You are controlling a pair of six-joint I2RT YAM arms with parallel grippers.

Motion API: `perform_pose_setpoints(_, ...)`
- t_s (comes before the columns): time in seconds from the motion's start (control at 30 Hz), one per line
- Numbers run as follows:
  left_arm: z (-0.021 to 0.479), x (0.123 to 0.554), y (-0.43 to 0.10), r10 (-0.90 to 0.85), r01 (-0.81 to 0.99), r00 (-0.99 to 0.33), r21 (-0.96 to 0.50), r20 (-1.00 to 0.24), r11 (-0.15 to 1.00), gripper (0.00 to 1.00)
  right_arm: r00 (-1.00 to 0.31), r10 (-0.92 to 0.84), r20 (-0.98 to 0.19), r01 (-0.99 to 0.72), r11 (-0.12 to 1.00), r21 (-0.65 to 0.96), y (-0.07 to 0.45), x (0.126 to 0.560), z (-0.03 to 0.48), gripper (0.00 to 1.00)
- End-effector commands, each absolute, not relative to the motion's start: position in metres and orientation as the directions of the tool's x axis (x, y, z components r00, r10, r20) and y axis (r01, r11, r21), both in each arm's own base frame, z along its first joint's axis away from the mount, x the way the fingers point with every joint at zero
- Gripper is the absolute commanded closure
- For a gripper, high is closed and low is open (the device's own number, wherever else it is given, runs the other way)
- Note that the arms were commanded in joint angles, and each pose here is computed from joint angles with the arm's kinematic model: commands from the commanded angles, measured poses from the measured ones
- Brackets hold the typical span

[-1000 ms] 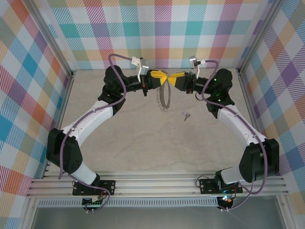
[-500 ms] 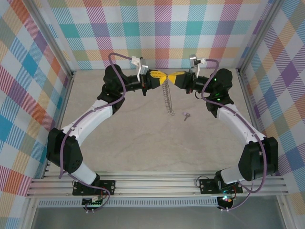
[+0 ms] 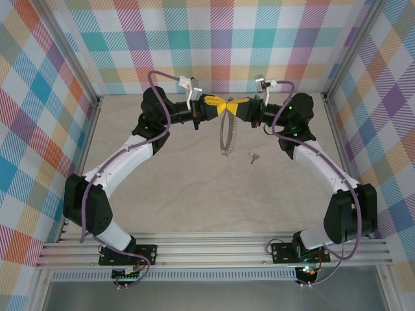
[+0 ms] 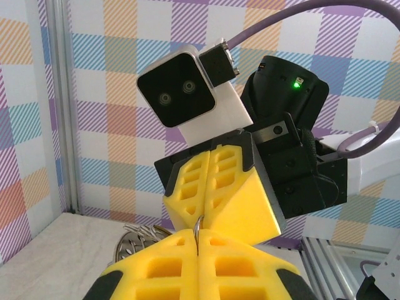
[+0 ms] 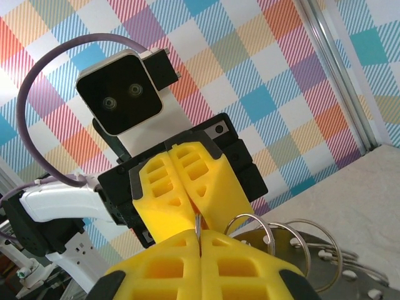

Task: Put the keys on the keyring

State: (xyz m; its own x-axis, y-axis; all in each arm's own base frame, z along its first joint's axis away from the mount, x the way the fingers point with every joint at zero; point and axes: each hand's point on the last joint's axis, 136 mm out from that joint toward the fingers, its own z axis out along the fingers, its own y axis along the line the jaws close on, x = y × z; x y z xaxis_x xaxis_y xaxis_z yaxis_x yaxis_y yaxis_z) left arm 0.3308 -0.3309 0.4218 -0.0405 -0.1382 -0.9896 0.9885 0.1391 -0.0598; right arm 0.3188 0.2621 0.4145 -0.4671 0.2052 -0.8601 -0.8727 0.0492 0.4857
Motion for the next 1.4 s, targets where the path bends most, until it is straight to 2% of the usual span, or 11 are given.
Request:
perform_pose_setpoints(0.0,0.453,0.321,-0.325,-0.168,0.988,0.051,0.026,-0.985,0.151,1.00,-0.422,0.209,-0.882,-0.897,0.040,0.439,0.264,0.312,0.428,1.00)
perform_pose_setpoints(0.13,0.459,0.340,-0.315,-0.174,0.957,-0.036,-0.084,-0.984,0.278,1.00,-0.402,0.228,-0.887,-0.902,0.068,0.426,0.262,0.316,0.430,1.00)
perform_pose_setpoints(0.2,0.466,0.350,-0.307,-0.174,0.929,-0.114,-0.167,-0.978,0.330,0.95,-0.392,0.238,-0.889,-0.905,0.073,0.419,0.261,0.317,0.433,1.00)
perform_pose_setpoints(0.27,0.473,0.355,-0.299,-0.190,0.904,-0.169,-0.229,-0.967,0.360,0.82,-0.384,0.249,-0.889,-0.908,0.071,0.412,0.261,0.318,0.435,1.00)
perform_pose_setpoints(0.37,0.481,0.354,-0.292,-0.248,0.890,-0.178,-0.264,-0.952,0.372,0.64,-0.376,0.271,-0.886,-0.913,0.054,0.404,0.261,0.320,0.441,1.00)
perform_pose_setpoints(0.43,0.481,0.356,-0.289,-0.281,0.880,-0.195,-0.294,-0.940,0.373,0.55,-0.370,0.291,-0.882,-0.916,0.044,0.399,0.260,0.322,0.446,1.00)
perform_pose_setpoints(0.5,0.477,0.360,-0.289,-0.301,0.867,-0.219,-0.327,-0.928,0.375,0.51,-0.369,0.308,-0.877,-0.917,0.035,0.398,0.260,0.323,0.450,1.00)
perform_pose_setpoints(0.77,0.470,0.369,-0.286,-0.411,0.816,-0.325,-0.473,-0.851,0.333,0.43,-0.357,0.424,-0.832,-0.917,0.011,0.399,0.253,0.329,0.472,1.00)
perform_pose_setpoints(0.9,0.466,0.374,-0.287,-0.452,0.789,-0.375,-0.534,-0.810,0.303,0.43,-0.365,0.495,-0.788,-0.914,-0.032,0.404,0.247,0.331,0.483,1.00)
perform_pose_setpoints(1.1,0.467,0.371,-0.298,-0.491,0.782,-0.429,-0.584,-0.758,0.216,0.46,-0.385,0.563,-0.731,-0.899,-0.050,0.434,0.242,0.343,0.481,1.00)
perform_pose_setpoints(1.37,0.466,0.368,-0.321,-0.478,0.786,-0.464,-0.596,-0.746,0.167,0.55,-0.396,0.589,-0.704,-0.885,-0.043,0.463,0.239,0.349,0.474,1.00)
